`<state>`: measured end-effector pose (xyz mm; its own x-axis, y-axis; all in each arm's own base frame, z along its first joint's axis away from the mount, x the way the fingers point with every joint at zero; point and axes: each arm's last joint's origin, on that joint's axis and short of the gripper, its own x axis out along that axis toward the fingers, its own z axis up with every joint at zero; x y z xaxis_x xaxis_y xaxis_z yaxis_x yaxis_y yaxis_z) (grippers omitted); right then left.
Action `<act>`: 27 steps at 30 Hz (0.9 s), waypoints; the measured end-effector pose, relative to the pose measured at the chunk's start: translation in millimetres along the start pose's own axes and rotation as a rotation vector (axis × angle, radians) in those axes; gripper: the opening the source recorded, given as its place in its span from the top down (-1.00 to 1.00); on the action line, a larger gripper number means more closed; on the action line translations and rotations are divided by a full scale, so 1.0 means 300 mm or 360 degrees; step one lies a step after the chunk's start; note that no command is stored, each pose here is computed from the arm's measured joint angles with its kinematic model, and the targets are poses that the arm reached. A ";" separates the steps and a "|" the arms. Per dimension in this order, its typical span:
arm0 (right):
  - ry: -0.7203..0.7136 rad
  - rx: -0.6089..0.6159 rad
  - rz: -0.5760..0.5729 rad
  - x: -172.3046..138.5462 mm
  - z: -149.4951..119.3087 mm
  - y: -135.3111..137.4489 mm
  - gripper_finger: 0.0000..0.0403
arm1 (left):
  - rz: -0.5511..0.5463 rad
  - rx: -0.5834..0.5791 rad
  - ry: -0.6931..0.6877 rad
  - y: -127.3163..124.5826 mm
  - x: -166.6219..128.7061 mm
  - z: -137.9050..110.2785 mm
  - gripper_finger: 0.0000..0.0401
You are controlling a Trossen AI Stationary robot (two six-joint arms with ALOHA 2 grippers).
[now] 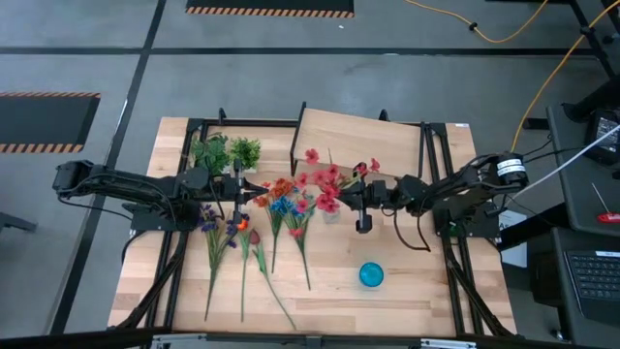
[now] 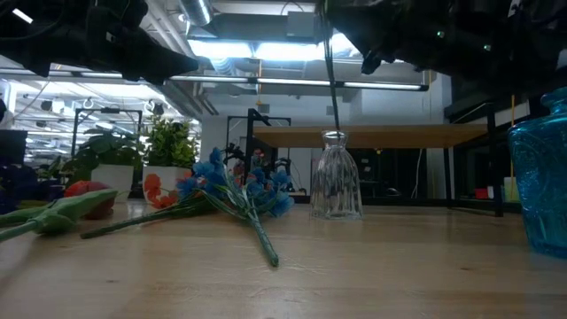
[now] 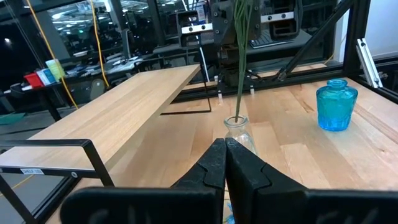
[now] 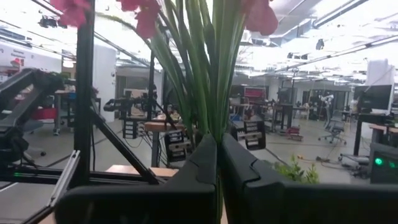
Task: Pick and place flowers into a vace then onto a shelf
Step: Put the red flowers into the transparent vase
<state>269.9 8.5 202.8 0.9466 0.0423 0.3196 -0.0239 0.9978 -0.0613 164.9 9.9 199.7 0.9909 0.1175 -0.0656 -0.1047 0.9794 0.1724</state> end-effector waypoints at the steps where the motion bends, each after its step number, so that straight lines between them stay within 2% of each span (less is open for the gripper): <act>1: 0.0004 0.0000 -0.0002 0.000 -0.003 0.000 1.00 | 0.0000 0.0000 0.0000 0.000 0.000 0.000 0.98; 27: 0.0142 0.0010 -0.0043 0.001 -0.091 0.003 1.00 | 0.0000 0.0001 0.0001 0.000 0.000 0.000 0.98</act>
<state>278.9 7.9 176.9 0.9718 0.0110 0.2355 0.0004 0.9988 -0.0481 164.9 9.9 199.7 0.9909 0.1175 -0.0660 -0.1046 0.9794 0.1729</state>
